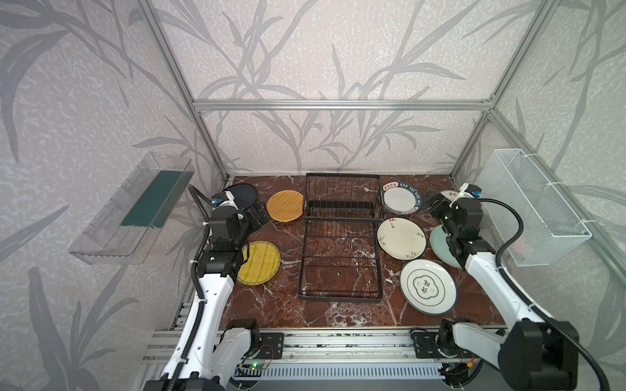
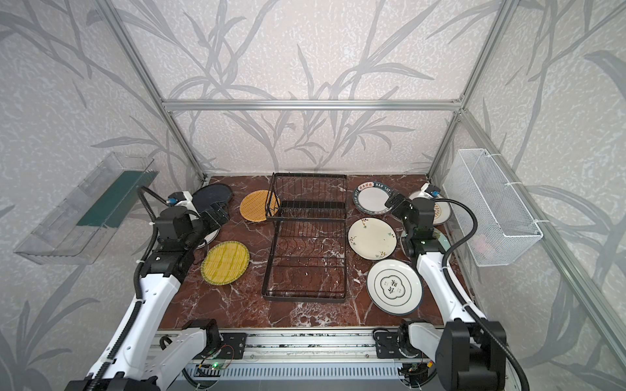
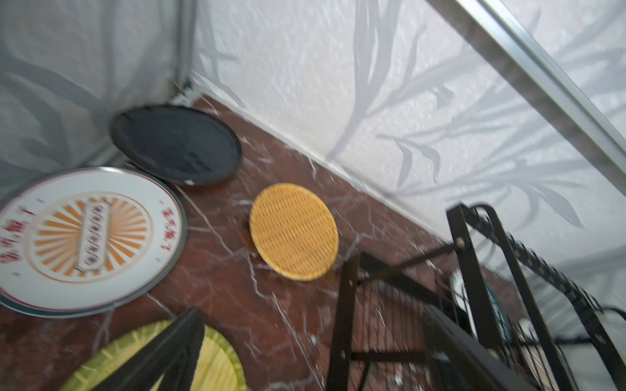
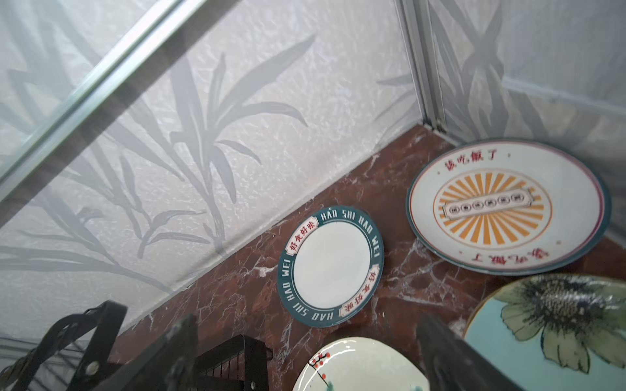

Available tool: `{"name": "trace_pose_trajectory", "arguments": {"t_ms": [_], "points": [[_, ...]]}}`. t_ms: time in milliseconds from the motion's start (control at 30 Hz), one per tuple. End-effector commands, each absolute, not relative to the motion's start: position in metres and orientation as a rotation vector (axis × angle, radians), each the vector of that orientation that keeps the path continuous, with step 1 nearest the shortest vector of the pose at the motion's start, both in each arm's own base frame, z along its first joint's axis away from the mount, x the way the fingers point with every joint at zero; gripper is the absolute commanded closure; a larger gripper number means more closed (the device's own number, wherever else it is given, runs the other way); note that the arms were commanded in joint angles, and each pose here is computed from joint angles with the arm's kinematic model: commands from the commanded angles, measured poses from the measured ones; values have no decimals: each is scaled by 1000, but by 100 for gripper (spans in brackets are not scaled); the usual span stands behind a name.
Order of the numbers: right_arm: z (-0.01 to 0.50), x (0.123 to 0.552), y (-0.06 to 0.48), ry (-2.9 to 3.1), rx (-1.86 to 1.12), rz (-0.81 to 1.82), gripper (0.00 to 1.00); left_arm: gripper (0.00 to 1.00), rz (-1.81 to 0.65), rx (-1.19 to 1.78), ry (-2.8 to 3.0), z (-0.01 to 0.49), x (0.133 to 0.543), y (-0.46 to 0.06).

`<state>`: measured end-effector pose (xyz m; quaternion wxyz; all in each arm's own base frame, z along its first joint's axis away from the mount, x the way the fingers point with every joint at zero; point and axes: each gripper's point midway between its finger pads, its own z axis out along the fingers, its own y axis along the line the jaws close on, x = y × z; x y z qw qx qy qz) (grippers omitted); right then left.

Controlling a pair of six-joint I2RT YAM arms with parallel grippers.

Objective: Load plates into a dish rack
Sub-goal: Pick up the plate from the top-right of the table.

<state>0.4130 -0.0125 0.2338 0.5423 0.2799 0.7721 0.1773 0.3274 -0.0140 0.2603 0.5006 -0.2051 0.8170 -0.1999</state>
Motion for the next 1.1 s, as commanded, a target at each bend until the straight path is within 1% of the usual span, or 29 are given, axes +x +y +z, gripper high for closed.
{"name": "trace_pose_trajectory", "arguments": {"t_ms": [0,133,233,333,367,467,733,867,1067], "points": [[177,421,11,2037,779,630,1,1,-795,-318,2139,253,296,-67],[144,445,0,2106,811,605,0,1,-783,-229,2143,251,292,-77],[126,462,-11,2136,838,626,5,1,-793,-170,2165,239,298,-91],[120,473,-23,2123,856,613,7,1,-787,-115,2196,229,302,-103],[107,478,-25,2141,870,625,8,2,-798,-125,2201,227,304,-104],[98,492,-29,2120,866,678,15,2,-831,-109,2196,229,302,-109],[67,519,-33,2143,918,694,26,2,-841,-75,2196,230,298,-115],[54,532,-32,2157,918,717,33,2,-849,-75,2194,231,298,-116],[34,542,-31,2166,947,747,41,2,-861,-69,2188,232,298,-118]]}}
